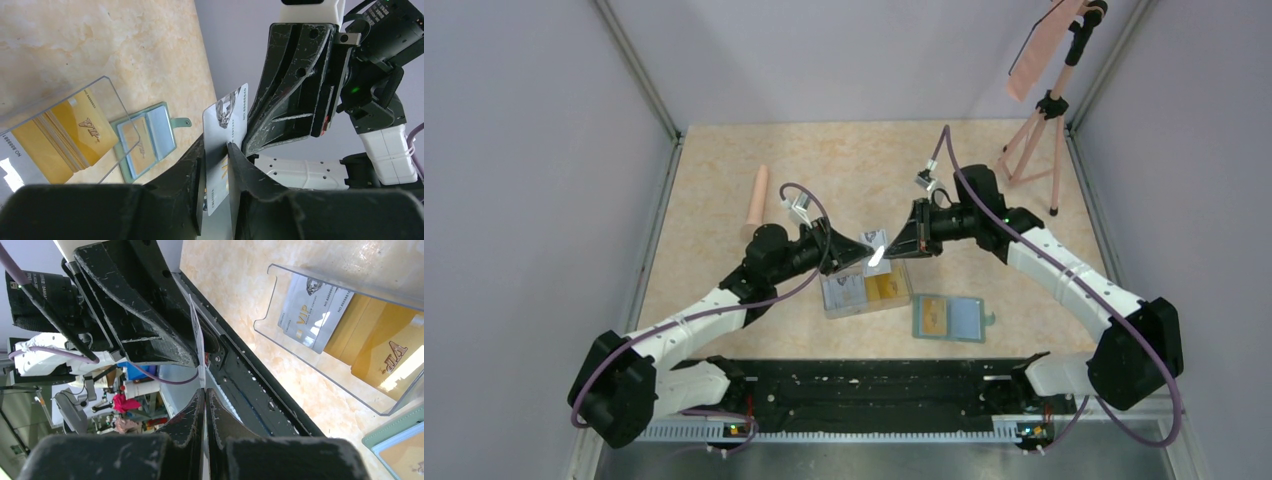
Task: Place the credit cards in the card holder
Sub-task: Insert the credit card into the card holder.
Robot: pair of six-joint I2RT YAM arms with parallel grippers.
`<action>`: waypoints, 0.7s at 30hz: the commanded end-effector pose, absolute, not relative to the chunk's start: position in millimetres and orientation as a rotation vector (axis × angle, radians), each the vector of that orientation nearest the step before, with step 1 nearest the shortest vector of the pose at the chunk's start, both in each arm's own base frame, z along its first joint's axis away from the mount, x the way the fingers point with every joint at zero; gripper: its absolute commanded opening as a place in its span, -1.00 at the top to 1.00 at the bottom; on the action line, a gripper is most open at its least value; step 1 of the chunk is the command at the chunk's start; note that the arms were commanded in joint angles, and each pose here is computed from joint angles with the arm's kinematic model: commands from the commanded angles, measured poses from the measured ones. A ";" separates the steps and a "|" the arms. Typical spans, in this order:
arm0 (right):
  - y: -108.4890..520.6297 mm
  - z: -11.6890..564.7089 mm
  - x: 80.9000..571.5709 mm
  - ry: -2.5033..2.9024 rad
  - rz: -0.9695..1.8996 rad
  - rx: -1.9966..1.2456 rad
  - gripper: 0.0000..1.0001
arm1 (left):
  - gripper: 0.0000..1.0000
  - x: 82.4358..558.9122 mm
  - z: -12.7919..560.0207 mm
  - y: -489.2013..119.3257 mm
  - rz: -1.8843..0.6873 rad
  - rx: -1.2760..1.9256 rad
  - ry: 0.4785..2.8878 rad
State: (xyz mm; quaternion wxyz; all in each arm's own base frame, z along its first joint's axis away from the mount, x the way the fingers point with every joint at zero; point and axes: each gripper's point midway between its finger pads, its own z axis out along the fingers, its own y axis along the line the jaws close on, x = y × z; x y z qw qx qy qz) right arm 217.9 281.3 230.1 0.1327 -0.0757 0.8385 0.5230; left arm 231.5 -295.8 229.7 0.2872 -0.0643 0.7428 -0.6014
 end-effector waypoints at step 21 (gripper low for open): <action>210.2 144.4 233.5 2.670 0.942 -0.130 -0.15 | 1.00 225.6 187.1 -262.1 -1.155 -0.135 2.336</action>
